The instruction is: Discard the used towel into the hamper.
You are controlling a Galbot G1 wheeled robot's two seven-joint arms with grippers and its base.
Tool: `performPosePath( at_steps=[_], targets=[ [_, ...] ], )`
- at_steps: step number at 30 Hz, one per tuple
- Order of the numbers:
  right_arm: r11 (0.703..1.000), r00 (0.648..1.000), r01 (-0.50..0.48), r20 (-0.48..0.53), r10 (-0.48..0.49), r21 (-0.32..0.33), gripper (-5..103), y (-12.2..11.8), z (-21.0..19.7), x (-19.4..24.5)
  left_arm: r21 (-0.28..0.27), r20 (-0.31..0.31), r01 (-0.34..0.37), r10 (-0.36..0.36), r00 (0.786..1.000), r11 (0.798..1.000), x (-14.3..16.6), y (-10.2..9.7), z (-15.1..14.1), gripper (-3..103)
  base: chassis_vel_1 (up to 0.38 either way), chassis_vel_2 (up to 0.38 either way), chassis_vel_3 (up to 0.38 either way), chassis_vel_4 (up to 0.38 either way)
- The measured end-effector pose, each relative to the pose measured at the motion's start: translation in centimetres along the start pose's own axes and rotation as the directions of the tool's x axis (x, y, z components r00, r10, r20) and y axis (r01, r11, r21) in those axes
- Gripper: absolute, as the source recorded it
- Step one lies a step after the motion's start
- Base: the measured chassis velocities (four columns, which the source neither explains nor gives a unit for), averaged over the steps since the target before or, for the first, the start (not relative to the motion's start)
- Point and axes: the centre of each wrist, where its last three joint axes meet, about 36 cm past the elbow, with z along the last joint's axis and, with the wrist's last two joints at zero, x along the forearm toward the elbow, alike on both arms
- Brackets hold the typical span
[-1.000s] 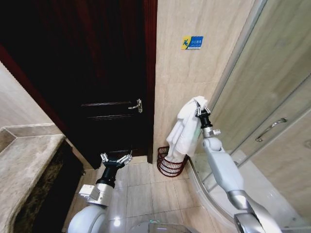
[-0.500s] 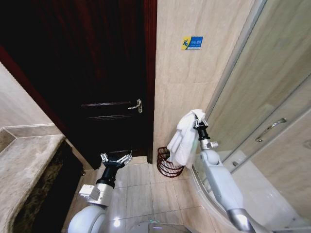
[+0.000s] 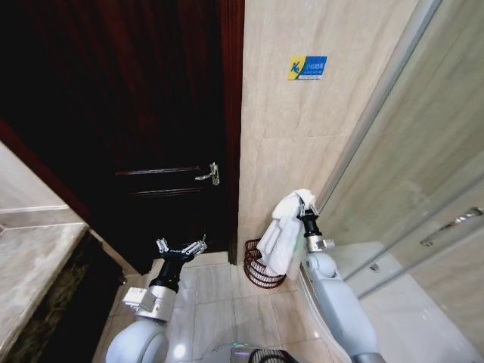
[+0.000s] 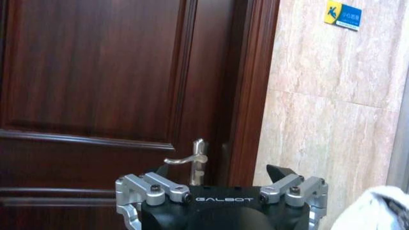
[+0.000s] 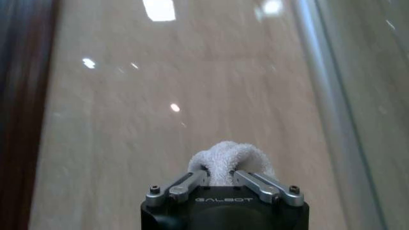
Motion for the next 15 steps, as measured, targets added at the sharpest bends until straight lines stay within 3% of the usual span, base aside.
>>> performPosePath(
  at_steps=[8,15],
  targets=[
    [0.999,0.991,-0.022,-0.133,0.015,-0.049,4,-1.5,3.4,1.7,0.0,0.0,0.0,0.0,1.0,1.0,0.0,0.0,0.0,100,0.029,-0.021,-0.027,0.013],
    [0.998,0.988,-0.004,-0.157,-0.006,-0.06,4,-1.8,4.8,0.2,0.0,0.0,0.0,0.0,1.0,1.0,0.0,0.0,0.0,100,0.004,-0.005,-0.008,0.005]
  ],
)
